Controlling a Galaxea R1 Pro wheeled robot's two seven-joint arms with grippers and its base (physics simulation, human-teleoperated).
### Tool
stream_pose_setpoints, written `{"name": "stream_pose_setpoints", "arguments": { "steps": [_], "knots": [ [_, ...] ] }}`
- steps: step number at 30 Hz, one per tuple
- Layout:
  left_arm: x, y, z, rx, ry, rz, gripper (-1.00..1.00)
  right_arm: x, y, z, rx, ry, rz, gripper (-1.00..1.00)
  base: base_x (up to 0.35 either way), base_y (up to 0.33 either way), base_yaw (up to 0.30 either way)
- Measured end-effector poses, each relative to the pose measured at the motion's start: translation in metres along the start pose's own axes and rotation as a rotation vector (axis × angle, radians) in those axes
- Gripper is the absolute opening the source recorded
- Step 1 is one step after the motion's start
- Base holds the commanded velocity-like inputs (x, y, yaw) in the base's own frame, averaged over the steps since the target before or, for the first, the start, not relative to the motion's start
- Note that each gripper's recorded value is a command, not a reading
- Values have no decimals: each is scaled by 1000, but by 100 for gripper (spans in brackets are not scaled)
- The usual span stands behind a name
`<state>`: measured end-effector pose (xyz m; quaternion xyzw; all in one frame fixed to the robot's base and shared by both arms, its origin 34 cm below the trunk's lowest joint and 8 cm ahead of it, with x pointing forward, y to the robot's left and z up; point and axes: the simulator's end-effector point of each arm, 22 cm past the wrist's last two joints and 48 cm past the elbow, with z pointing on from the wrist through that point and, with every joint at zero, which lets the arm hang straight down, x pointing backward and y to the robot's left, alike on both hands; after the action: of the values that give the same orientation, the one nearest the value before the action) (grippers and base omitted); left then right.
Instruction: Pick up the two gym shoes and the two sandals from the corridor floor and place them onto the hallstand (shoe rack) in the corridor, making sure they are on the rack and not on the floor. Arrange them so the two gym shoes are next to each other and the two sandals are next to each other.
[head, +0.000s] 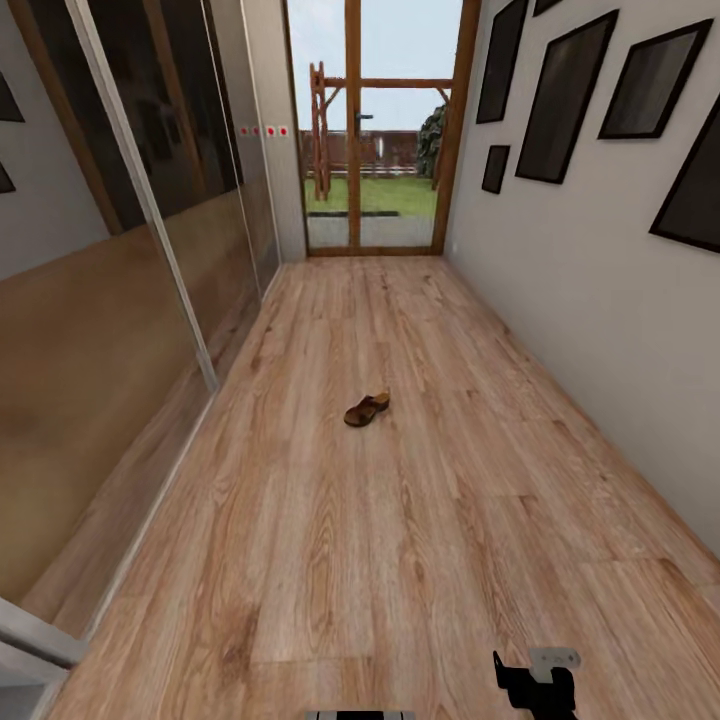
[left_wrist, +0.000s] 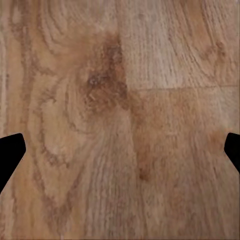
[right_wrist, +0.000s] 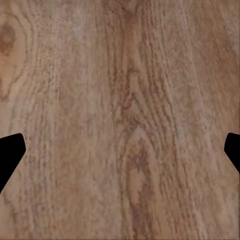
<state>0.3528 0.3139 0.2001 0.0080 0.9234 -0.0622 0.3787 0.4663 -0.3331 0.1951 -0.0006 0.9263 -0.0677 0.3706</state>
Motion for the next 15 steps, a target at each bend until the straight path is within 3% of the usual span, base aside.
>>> {"name": "stream_pose_setpoints", "arguments": {
  "steps": [15],
  "knots": [
    [0, 0, 0, 0, 0, 0, 100, 0, 1, 0, 0, 0, 1, 100, 305, -131, 0]
  ]
}}
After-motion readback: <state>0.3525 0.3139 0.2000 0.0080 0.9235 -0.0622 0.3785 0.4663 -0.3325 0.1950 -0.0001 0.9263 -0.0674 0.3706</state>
